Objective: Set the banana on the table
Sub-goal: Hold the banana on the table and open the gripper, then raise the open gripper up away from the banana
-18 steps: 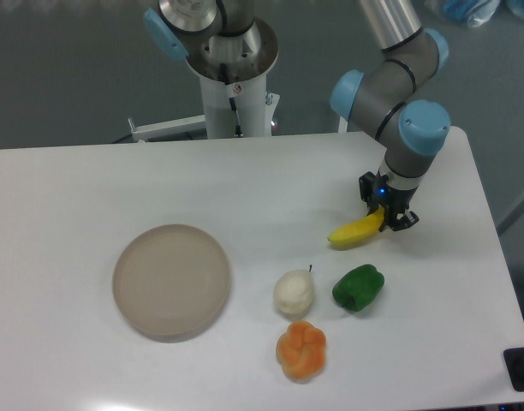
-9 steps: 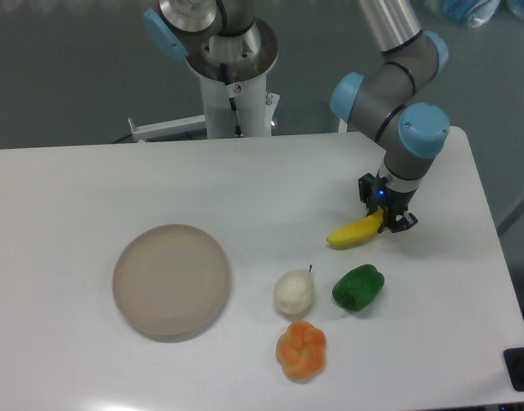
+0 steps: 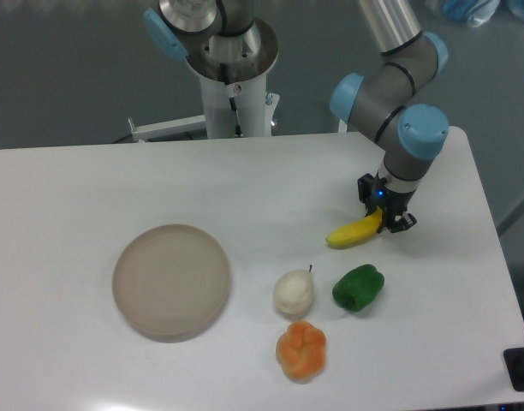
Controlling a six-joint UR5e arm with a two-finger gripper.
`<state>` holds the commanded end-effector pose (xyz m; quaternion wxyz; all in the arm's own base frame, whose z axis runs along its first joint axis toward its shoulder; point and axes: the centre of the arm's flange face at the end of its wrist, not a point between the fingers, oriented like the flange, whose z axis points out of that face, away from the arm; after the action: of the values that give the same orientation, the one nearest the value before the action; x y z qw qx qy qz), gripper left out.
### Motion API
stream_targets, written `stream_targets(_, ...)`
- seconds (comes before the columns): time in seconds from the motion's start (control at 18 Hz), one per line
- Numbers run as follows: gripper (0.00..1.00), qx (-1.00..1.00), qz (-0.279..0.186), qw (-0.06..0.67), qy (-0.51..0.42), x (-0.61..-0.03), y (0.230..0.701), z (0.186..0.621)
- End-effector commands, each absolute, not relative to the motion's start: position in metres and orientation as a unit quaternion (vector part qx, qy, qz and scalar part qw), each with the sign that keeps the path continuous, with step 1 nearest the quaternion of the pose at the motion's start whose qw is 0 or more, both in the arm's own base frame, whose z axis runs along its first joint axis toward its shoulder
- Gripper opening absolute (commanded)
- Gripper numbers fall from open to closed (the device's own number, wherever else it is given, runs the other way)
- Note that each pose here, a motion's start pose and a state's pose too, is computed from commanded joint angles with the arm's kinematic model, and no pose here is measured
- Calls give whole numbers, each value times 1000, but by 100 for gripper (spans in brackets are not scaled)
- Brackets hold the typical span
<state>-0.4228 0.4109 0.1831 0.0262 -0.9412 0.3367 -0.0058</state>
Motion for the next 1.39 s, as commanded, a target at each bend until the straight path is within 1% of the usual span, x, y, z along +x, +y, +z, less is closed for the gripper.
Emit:
stream_targets(0.06, 35, -941, -6, 26, 337, -423, 411, 183)
stream_targets(0.22, 48, -942, -4, 26, 335, -423, 411, 184)
stream_targets(0.28, 55, -941, -3, 28, 336, -424, 412, 185)
stream_targets(0.33, 70, -941, -1, 28, 336, -426, 413, 187)
stream_targets(0.44, 84, -941, 1, 28, 336, -427, 413, 188)
stream_targets(0.56, 93, -942, 3, 29, 336, -428, 414, 190)
stream_targets(0.67, 96, -943, 8, 31, 331, -430, 415, 195)
stream_targets(0.72, 100, -942, 13, 34, 333, -433, 417, 200)
stream_targets(0.89, 100, -939, 43, 42, 338, -440, 433, 228)
stream_targets(1.0, 100, -936, 76, 50, 341, -449, 444, 259)
stream_targets(1.11, 100, -931, 99, 56, 347, -451, 457, 281)
stream_targets(1.28, 100, -932, 127, 66, 334, -457, 475, 310)
stream_targets(1.39, 100, -931, 137, 68, 332, -462, 481, 320)
